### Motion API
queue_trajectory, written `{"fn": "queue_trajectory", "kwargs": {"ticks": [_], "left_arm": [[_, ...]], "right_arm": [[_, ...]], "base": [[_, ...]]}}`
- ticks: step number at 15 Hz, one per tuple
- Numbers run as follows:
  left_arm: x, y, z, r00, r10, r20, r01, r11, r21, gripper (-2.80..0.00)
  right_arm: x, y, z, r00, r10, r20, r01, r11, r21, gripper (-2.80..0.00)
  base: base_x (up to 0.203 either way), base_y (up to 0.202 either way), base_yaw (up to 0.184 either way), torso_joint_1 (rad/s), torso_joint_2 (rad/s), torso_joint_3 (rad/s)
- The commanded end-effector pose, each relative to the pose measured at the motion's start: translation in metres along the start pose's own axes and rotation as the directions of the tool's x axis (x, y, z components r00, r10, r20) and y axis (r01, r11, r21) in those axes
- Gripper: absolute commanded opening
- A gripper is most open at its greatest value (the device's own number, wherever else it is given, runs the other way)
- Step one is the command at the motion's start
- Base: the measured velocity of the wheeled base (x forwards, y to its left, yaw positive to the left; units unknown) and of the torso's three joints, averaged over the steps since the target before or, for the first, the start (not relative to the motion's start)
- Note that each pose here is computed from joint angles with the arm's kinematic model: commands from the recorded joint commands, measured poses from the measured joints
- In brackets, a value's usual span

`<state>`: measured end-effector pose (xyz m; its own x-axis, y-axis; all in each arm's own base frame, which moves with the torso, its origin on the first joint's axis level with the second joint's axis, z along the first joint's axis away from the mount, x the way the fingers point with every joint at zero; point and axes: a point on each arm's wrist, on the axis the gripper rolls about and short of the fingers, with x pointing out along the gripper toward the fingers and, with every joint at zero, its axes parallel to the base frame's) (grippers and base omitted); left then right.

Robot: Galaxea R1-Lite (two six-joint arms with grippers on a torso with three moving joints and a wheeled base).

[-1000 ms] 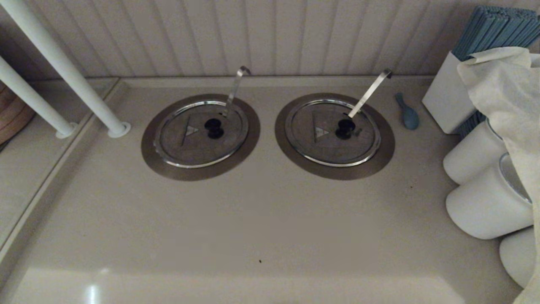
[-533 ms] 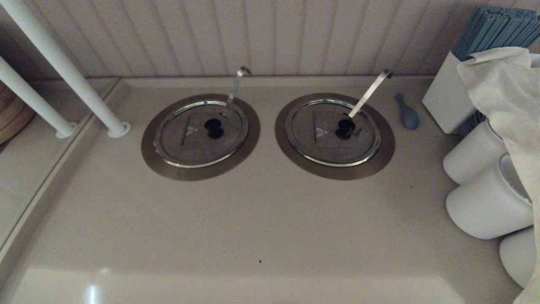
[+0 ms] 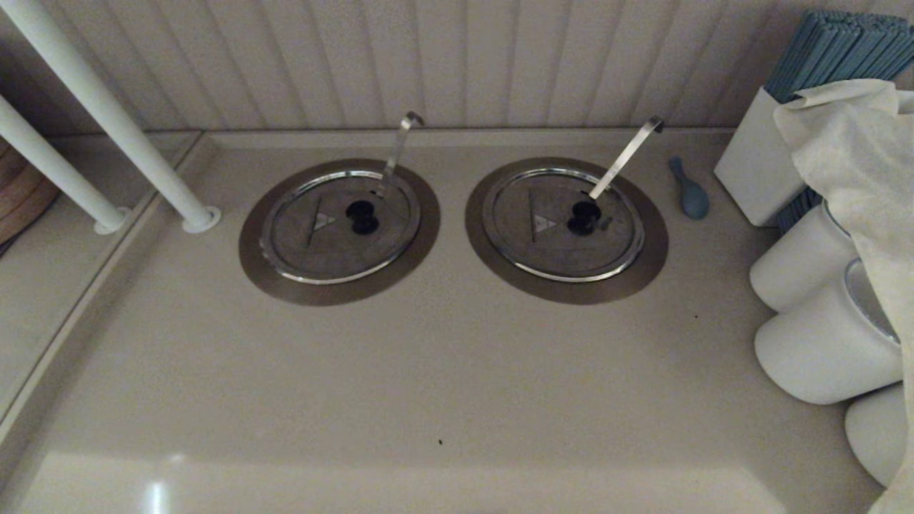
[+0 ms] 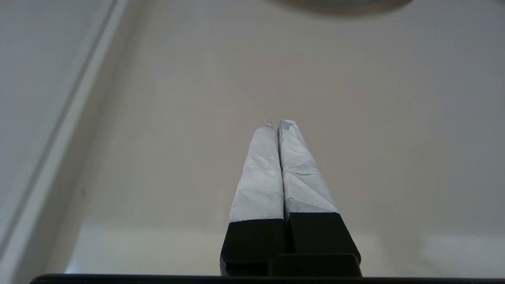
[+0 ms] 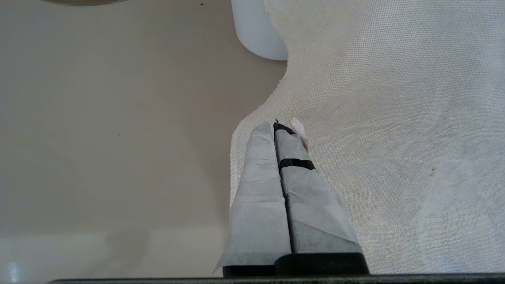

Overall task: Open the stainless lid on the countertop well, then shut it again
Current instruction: Open the lid

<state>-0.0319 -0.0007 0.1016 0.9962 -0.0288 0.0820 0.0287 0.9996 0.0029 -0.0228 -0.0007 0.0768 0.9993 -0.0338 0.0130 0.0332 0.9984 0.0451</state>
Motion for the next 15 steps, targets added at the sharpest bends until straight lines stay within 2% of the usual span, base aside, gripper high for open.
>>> {"fn": "queue_trajectory", "kwargs": {"ticks": [1,3,7,10,12,15], "left_arm": [[-0.004,-0.001,0.013,0.999,-0.042,0.024,0.042,0.999,0.003,-2.80],[0.000,-0.002,0.026,0.997,-0.081,-0.017,0.081,0.997,-0.001,-2.80],[0.037,-0.001,0.066,0.980,-0.090,-0.175,0.085,0.996,-0.033,-2.80],[0.087,0.001,0.100,0.952,-0.092,-0.291,0.078,0.995,-0.061,-2.80],[0.128,0.002,0.115,0.926,-0.098,-0.364,0.075,0.994,-0.078,-2.80],[0.194,-0.004,0.118,0.887,-0.142,-0.439,0.100,0.988,-0.118,-2.80]], "right_arm": [[0.000,0.000,0.000,1.000,0.000,-0.001,0.000,1.000,0.000,-2.80],[0.000,0.000,0.000,1.000,0.000,-0.001,0.000,1.000,0.001,-2.80],[0.000,0.000,0.000,1.000,0.000,-0.001,0.000,1.000,0.000,-2.80],[0.000,0.000,0.000,1.000,0.000,-0.001,0.000,1.000,0.000,-2.80],[0.000,0.000,0.000,1.000,0.000,-0.001,0.000,1.000,0.000,-2.80],[0.000,0.000,0.000,1.000,0.000,-0.001,0.000,1.000,0.001,-2.80]], "base": [[0.000,0.000,0.000,0.000,0.00,0.000],[0.000,0.000,0.000,0.000,0.00,0.000],[0.000,0.000,0.000,0.000,0.00,0.000],[0.000,0.000,0.000,0.000,0.00,0.000],[0.000,0.000,0.000,0.000,0.00,0.000],[0.000,0.000,0.000,0.000,0.00,0.000]]}}
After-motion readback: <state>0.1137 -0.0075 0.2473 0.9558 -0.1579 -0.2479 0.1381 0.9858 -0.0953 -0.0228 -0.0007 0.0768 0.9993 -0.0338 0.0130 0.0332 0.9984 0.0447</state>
